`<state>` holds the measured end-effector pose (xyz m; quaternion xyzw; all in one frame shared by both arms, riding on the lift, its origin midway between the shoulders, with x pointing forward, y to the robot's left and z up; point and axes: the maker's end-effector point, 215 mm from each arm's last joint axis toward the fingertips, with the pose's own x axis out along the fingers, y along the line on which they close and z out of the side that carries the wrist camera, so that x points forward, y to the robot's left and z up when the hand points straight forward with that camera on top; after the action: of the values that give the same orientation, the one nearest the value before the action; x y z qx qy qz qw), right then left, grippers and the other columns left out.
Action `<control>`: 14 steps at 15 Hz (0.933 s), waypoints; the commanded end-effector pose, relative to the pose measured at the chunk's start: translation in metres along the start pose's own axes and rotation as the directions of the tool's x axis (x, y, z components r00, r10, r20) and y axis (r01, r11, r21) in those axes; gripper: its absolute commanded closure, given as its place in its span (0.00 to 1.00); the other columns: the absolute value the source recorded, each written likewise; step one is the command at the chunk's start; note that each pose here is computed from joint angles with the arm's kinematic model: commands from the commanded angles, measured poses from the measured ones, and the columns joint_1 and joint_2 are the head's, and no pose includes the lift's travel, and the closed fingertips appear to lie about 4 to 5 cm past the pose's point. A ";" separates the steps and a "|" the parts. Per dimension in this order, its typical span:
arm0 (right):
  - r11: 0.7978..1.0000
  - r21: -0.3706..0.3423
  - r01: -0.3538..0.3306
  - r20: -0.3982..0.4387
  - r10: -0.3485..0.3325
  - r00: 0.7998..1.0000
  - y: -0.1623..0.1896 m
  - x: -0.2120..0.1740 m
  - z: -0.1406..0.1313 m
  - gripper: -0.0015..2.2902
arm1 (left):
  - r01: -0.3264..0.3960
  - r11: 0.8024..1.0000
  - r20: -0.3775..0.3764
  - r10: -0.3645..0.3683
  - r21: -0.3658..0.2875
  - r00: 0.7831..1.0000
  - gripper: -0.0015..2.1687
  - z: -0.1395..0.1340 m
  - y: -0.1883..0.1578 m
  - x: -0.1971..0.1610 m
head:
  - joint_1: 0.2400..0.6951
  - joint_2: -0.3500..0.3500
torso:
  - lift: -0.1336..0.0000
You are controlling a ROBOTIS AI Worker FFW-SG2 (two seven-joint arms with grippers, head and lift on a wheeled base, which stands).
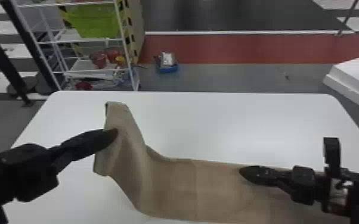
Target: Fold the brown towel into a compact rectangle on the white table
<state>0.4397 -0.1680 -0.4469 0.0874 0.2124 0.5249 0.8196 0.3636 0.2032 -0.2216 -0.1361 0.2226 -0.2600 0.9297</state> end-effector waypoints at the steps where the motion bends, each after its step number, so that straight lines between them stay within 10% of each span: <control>1: 1.000 0.015 -0.009 0.009 0.009 1.000 0.012 -0.005 0.007 0.85 | 0.003 1.000 0.002 -0.003 0.001 1.000 0.83 0.002 -0.002 0.003 | 1.00 0.57 | 0.08; 6: 1.000 -0.002 0.006 0.031 -0.006 0.999 0.017 -0.019 0.011 0.85 | 0.046 0.999 -0.042 -0.045 0.020 0.998 0.82 -0.007 -0.026 0.034 | 1.00 0.54 | 0.08; 14: 0.995 -0.038 0.090 0.152 -0.083 0.985 -0.001 -0.068 0.030 0.85 | 0.114 0.993 -0.267 -0.114 -0.015 0.957 0.83 -0.098 -0.084 0.100 | 1.00 0.30 | 0.08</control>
<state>0.4304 -0.2149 -0.4092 0.0986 0.1567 0.4928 0.8502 0.3637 0.0862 -0.2998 -0.1137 0.3233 -0.3136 0.8856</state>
